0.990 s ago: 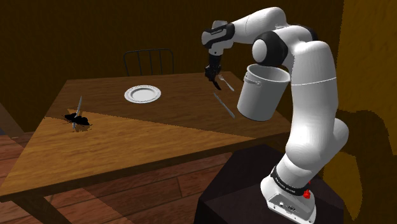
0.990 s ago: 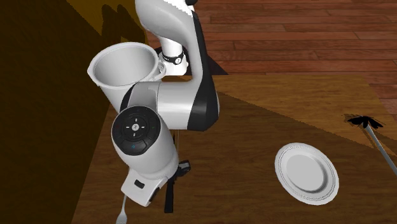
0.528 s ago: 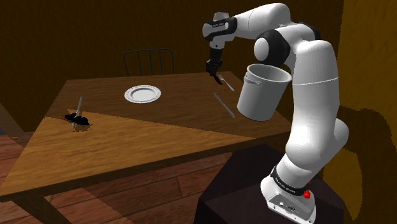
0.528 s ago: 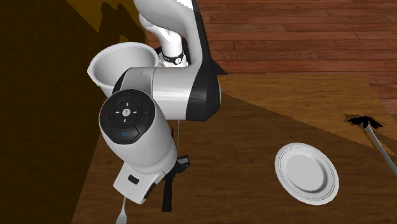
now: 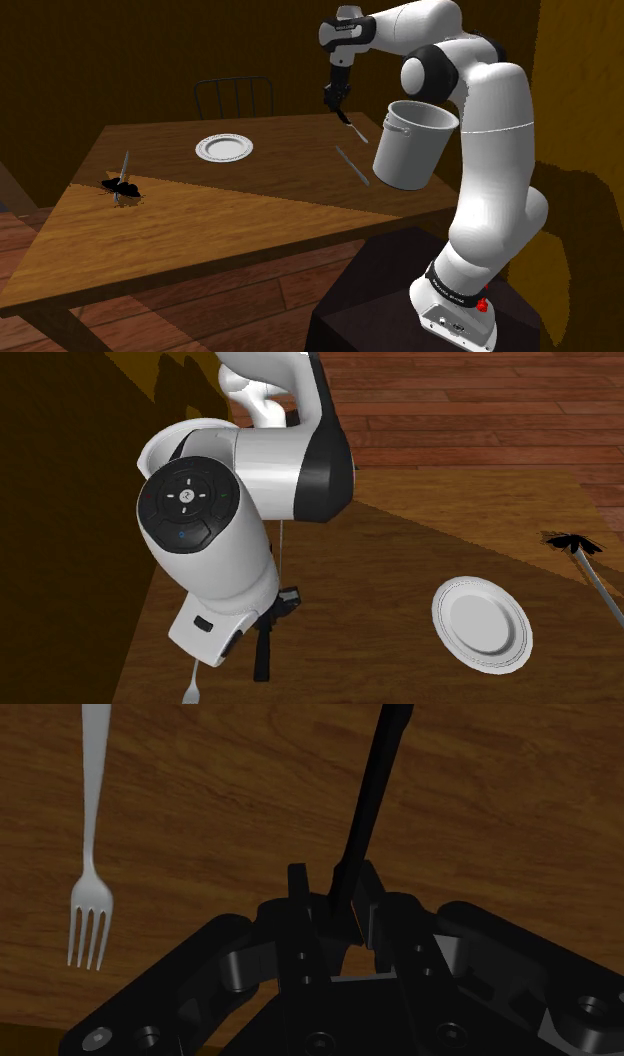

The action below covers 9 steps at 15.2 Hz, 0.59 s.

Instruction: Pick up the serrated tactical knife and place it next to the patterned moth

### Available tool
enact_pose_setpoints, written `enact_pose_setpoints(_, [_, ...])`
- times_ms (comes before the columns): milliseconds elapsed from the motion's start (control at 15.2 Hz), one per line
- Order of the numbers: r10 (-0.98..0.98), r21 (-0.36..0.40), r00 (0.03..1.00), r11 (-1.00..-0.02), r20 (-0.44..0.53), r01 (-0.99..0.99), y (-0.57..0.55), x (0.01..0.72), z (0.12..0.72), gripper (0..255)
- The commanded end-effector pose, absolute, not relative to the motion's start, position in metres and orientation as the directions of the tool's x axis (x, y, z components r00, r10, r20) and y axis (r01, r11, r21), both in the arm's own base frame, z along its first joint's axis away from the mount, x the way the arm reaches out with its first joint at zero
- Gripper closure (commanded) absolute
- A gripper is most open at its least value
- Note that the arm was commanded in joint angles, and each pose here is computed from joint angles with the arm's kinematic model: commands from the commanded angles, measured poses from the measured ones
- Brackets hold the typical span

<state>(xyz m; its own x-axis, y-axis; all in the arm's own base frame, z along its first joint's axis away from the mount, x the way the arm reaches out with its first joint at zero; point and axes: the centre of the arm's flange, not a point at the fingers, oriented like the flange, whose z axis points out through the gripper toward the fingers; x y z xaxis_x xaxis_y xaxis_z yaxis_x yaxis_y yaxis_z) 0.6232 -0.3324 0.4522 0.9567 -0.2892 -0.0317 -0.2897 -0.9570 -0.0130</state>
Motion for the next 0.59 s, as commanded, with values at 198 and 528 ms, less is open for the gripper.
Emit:
enact_pose_setpoints(198, [-0.289,-0.013,0.957,-0.957,-0.032,-0.290,-0.272,0.627,0.454,255])
enact_pose_setpoints(528, [-0.289,-0.013,0.957,-0.957,-0.032,-0.290,-0.206,0.631,0.454,255])
